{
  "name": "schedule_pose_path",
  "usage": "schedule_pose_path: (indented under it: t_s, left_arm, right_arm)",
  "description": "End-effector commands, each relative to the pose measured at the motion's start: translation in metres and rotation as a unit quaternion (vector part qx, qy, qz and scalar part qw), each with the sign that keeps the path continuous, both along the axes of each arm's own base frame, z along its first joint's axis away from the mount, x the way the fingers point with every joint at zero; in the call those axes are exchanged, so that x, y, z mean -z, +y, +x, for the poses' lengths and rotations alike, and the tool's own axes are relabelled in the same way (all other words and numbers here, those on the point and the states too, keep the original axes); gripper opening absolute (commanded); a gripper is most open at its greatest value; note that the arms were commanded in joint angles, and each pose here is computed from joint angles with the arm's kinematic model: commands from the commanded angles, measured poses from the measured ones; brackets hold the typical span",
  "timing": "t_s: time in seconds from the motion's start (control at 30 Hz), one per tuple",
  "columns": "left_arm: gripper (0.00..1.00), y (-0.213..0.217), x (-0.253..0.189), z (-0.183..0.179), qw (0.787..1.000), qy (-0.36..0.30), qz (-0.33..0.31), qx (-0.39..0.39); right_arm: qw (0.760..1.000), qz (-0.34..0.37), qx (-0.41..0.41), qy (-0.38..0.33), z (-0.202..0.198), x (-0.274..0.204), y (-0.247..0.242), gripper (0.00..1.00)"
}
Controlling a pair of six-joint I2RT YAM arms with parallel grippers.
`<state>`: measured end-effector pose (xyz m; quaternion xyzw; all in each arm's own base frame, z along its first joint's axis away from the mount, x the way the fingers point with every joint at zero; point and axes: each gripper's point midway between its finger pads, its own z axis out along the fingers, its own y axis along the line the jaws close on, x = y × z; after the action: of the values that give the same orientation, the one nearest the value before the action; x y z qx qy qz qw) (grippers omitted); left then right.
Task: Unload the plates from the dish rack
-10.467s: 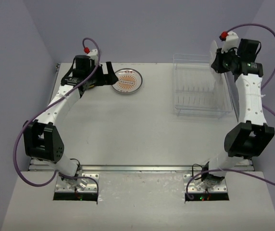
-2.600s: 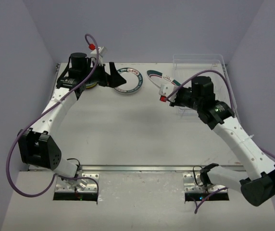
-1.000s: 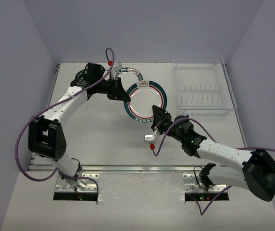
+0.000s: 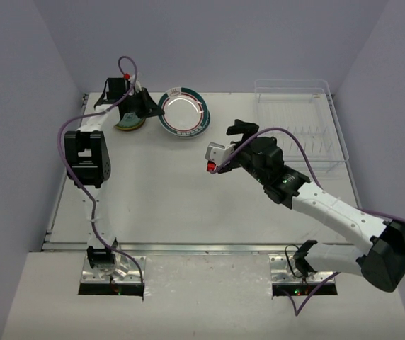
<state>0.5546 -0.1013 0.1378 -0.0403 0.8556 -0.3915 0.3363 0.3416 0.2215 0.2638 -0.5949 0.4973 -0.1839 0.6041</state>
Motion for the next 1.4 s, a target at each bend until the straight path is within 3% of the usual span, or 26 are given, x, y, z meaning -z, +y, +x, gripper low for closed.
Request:
schedule_pose_path:
  t_s: [0.0,0.57,0.8,1.07,1.37]
  left_arm:
    - [0.0,0.001,-0.034,0.03,0.998,-0.059,-0.001,-0.023]
    - [0.02,-0.005,0.015,0.047,0.999,-0.02,0.001,-0.043]
    - [0.19,-0.006,0.016,0.056,0.998,-0.028,0.012,-0.046]
    - [0.5,-0.02,0.001,0.044,0.997,-0.046,0.045,-0.03]
    - [0.6,-0.048,0.004,0.018,0.986,-0.044,0.16,0.009]
  right_arm:
    - [0.997,0.046,0.03,0.046,0.005,-0.005,-0.003,0.99]
    - [0.994,0.063,0.046,0.073,0.012,-0.005,-0.003,0.99]
    - [0.994,0.068,0.05,0.075,0.013,-0.008,-0.003,0.99]
    - [0.987,0.105,0.077,0.098,0.02,-0.018,-0.011,0.99]
    - [0.966,0.166,0.128,0.15,0.034,-0.023,-0.026,0.99]
